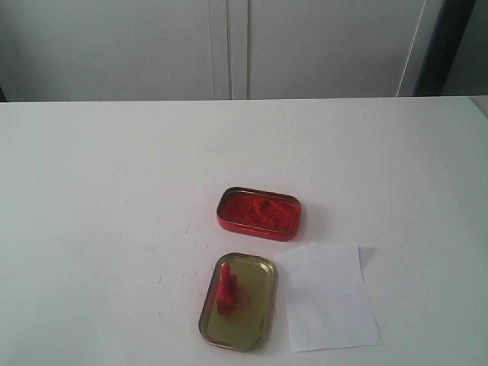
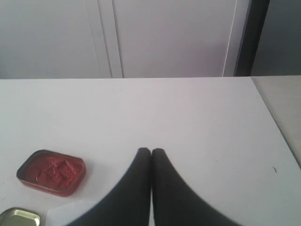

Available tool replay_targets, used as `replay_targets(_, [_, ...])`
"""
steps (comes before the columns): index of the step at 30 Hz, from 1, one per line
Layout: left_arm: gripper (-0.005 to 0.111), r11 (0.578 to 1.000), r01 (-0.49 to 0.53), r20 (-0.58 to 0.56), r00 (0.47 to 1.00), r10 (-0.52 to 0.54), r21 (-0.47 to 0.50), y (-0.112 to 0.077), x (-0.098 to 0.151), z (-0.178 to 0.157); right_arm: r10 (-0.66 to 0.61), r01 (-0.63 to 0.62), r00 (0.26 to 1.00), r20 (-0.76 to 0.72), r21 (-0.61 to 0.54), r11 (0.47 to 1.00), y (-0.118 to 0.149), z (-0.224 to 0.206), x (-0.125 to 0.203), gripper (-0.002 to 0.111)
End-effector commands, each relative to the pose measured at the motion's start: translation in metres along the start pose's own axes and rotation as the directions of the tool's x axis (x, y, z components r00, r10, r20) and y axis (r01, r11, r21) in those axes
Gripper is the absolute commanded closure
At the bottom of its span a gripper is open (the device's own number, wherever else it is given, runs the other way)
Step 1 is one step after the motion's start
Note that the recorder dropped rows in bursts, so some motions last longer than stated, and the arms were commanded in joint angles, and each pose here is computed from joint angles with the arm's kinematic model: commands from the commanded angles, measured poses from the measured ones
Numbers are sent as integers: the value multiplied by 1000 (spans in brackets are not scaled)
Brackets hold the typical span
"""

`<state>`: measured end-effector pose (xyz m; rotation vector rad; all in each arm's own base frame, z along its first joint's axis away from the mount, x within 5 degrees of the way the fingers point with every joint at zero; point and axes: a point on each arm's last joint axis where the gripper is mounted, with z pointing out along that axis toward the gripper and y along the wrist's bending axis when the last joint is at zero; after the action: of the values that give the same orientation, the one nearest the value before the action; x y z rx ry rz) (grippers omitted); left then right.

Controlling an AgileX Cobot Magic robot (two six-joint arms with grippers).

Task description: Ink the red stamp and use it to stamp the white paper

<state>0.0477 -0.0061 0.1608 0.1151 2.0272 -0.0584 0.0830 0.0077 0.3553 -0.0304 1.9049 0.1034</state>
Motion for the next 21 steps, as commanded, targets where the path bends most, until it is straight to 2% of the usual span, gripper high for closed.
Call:
replay_targets(1, [107,1000,1,-21,1000,-1,0,0,4,1,-1,2,993,-120,10,1000,0,7,-3,108])
replay_targets(10, [107,1000,1,-21,1000,-1,0,0,4,1,29,-31,923,-384,1,1000,4,34,-15,108])
replay_targets(21, [107,1000,1,-21,1000,-1,0,0,4,1,78,-107,787,-611,-10,994,10,84,-1,108])
